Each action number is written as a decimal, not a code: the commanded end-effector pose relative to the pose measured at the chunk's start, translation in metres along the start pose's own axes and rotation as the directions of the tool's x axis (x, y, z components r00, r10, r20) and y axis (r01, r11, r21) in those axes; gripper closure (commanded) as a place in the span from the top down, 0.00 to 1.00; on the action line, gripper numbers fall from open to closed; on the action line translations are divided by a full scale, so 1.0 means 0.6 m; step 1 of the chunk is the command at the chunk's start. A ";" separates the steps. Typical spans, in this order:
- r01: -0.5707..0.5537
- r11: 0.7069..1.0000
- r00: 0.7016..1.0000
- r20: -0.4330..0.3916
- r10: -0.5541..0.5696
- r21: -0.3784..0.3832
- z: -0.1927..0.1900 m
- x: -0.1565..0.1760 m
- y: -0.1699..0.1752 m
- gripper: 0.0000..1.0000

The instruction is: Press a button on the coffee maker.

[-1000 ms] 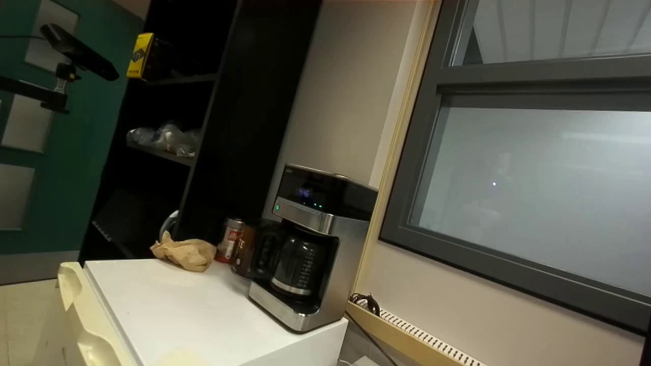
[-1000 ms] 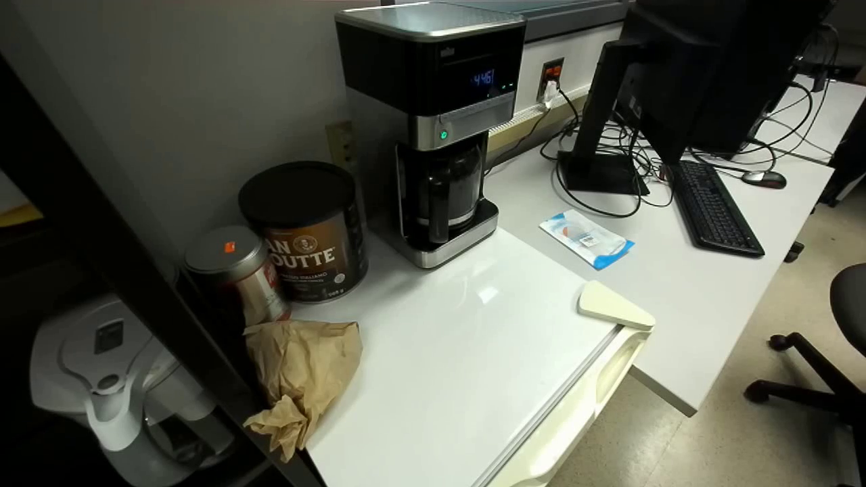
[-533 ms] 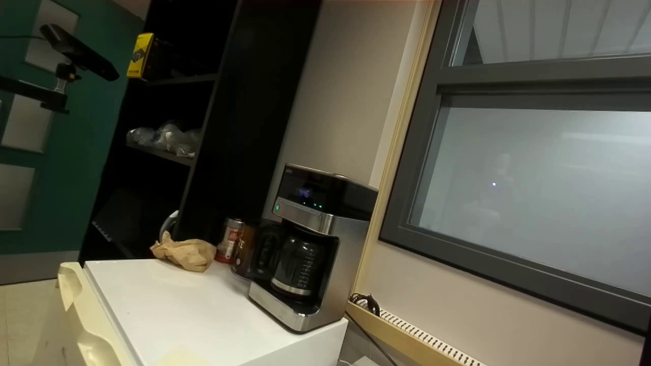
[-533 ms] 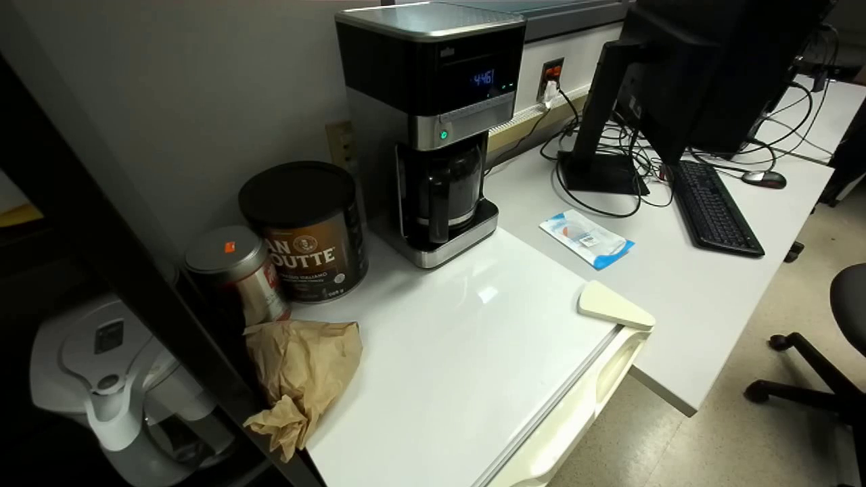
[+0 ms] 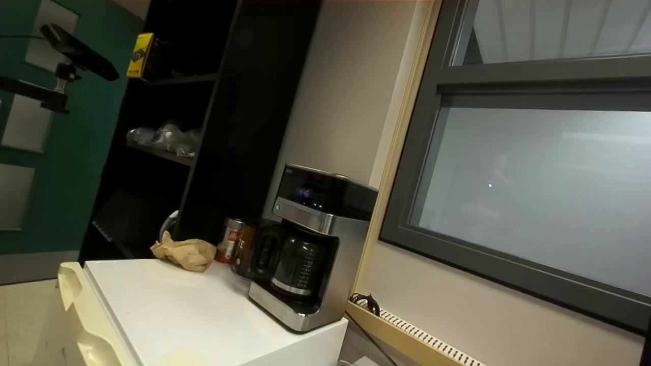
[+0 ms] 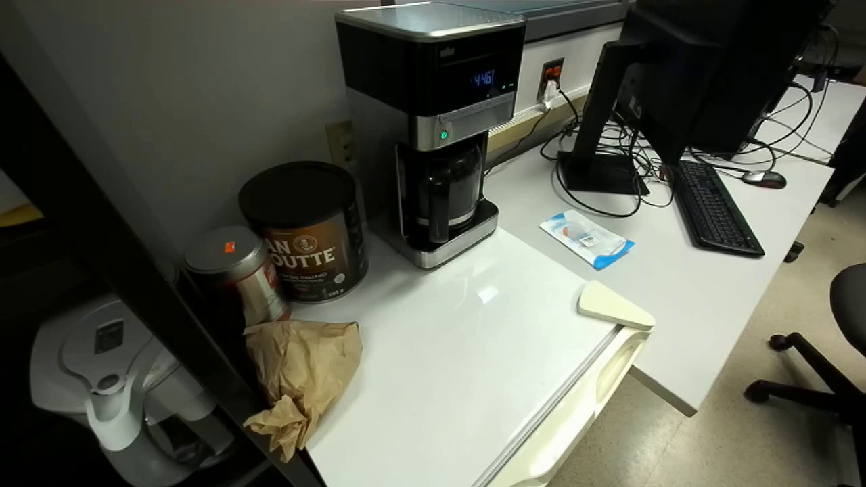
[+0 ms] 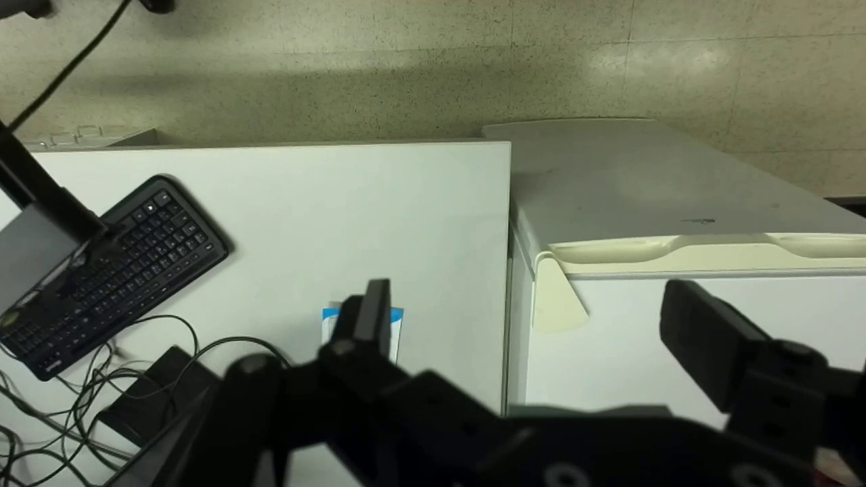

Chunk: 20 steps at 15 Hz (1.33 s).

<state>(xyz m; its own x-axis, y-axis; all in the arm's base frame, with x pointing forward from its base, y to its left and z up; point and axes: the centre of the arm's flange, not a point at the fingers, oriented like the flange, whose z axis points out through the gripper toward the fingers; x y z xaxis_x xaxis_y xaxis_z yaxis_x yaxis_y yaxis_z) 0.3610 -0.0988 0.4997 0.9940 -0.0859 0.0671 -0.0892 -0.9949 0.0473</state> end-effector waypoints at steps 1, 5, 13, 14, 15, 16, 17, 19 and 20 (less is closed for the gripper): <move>0.046 0.999 0.999 -0.024 -0.046 -0.001 0.015 0.038 -0.017 1.00; 0.085 0.996 0.995 -0.050 -0.085 -0.011 0.035 0.069 -0.041 1.00; 0.121 0.990 0.978 -0.162 -0.131 -0.069 0.076 0.135 -0.078 1.00; 0.130 0.989 0.975 -0.170 -0.140 -0.072 0.082 0.144 -0.082 1.00; 0.133 0.988 0.973 -0.180 -0.145 -0.075 0.087 0.151 -0.086 1.00; 0.142 0.987 0.971 -0.182 -0.154 -0.076 0.092 0.160 -0.090 1.00; 0.148 0.986 0.969 -0.188 -0.161 -0.082 0.097 0.168 -0.094 1.00; 0.159 0.983 0.965 -0.197 -0.173 -0.087 0.107 0.184 -0.103 1.00; 0.170 0.981 0.963 -0.194 -0.185 -0.092 0.113 0.194 -0.110 1.00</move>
<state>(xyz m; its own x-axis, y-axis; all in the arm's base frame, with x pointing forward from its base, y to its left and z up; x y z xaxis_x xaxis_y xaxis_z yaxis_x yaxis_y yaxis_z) 0.4607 -0.0534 0.4435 0.9673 0.0814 0.2401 0.0522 -0.9907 0.1256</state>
